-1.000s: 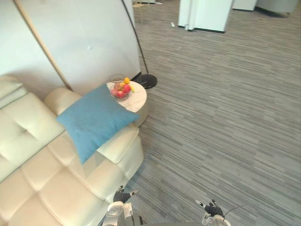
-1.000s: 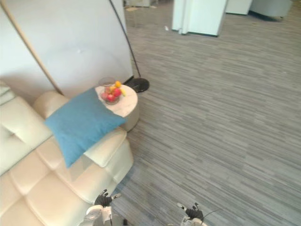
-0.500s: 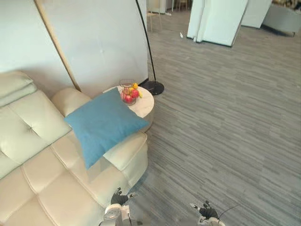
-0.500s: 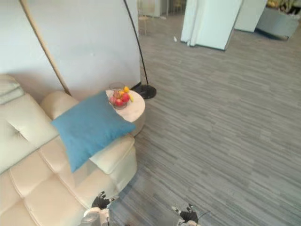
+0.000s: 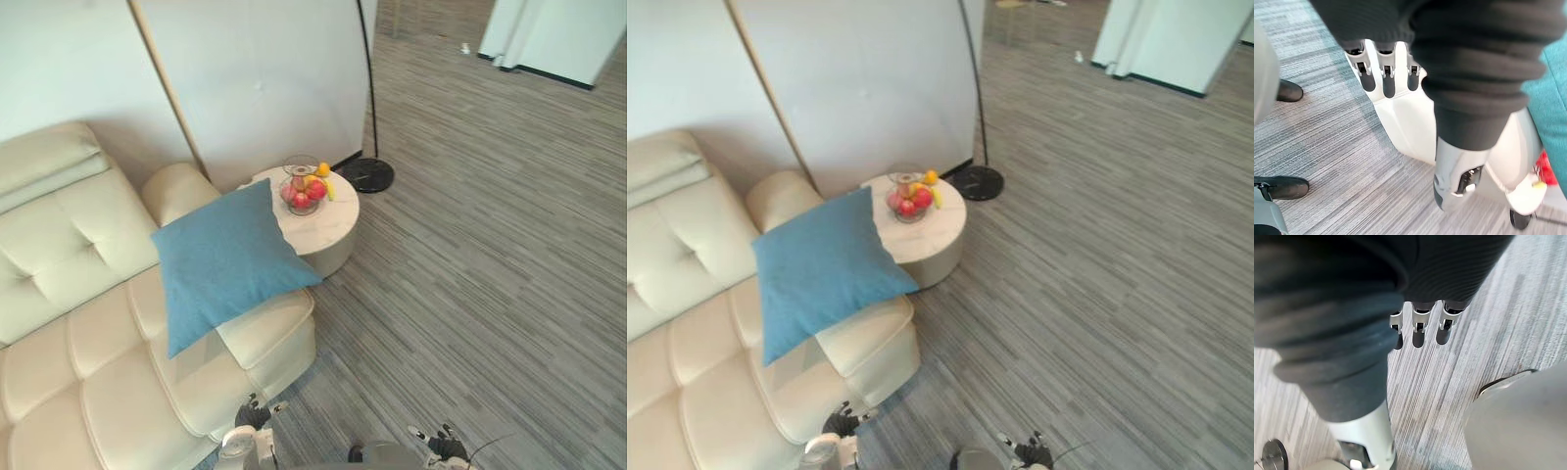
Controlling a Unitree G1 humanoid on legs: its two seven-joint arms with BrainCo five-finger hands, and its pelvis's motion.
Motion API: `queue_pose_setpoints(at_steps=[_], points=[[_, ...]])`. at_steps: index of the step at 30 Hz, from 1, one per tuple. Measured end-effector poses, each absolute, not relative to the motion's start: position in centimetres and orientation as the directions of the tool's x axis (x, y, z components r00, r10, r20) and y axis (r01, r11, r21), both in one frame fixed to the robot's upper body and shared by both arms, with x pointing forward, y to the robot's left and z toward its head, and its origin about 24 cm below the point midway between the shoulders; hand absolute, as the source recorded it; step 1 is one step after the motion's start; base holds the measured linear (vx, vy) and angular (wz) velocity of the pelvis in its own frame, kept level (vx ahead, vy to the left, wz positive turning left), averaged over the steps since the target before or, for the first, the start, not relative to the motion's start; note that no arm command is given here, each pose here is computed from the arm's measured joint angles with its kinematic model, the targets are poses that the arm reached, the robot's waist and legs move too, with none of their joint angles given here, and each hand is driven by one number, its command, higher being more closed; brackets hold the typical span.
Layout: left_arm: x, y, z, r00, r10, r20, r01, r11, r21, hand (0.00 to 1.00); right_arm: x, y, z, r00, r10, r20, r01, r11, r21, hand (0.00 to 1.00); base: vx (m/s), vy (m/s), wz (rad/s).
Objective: Pick up cushions and gather them together orderly.
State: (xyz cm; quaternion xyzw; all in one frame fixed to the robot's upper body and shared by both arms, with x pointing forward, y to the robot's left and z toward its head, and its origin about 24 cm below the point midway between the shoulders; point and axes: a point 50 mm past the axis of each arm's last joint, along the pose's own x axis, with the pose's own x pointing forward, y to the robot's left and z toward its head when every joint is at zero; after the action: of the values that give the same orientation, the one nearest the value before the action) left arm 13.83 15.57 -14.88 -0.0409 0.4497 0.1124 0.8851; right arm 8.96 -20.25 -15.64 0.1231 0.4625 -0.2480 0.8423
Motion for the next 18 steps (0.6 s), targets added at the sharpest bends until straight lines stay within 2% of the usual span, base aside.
queue_pose_setpoints(at_steps=[4,10,18], points=[[14.4,15.1,-14.6,0.594,0.139,-0.792,-0.198,0.98,0.023,0.0,8.6,-20.5,-15.7,0.441,-0.309,-0.843,0.534,0.845,-0.03,0.0,0.05,-0.057,0.91],[13.7,15.1,-14.9,0.576,0.141,-0.805,-0.198,0.98,0.03,0.0,8.7,-20.2,-15.6,0.448,-0.302,-0.842,0.529,0.848,-0.023,0.0,0.05,0.071,0.69],[12.0,15.1,-15.5,0.53,0.146,-0.835,-0.219,0.975,0.031,0.0,7.7,-19.7,-15.9,0.434,-0.285,-0.855,0.503,0.864,-0.033,0.0,-0.04,0.055,0.04]])
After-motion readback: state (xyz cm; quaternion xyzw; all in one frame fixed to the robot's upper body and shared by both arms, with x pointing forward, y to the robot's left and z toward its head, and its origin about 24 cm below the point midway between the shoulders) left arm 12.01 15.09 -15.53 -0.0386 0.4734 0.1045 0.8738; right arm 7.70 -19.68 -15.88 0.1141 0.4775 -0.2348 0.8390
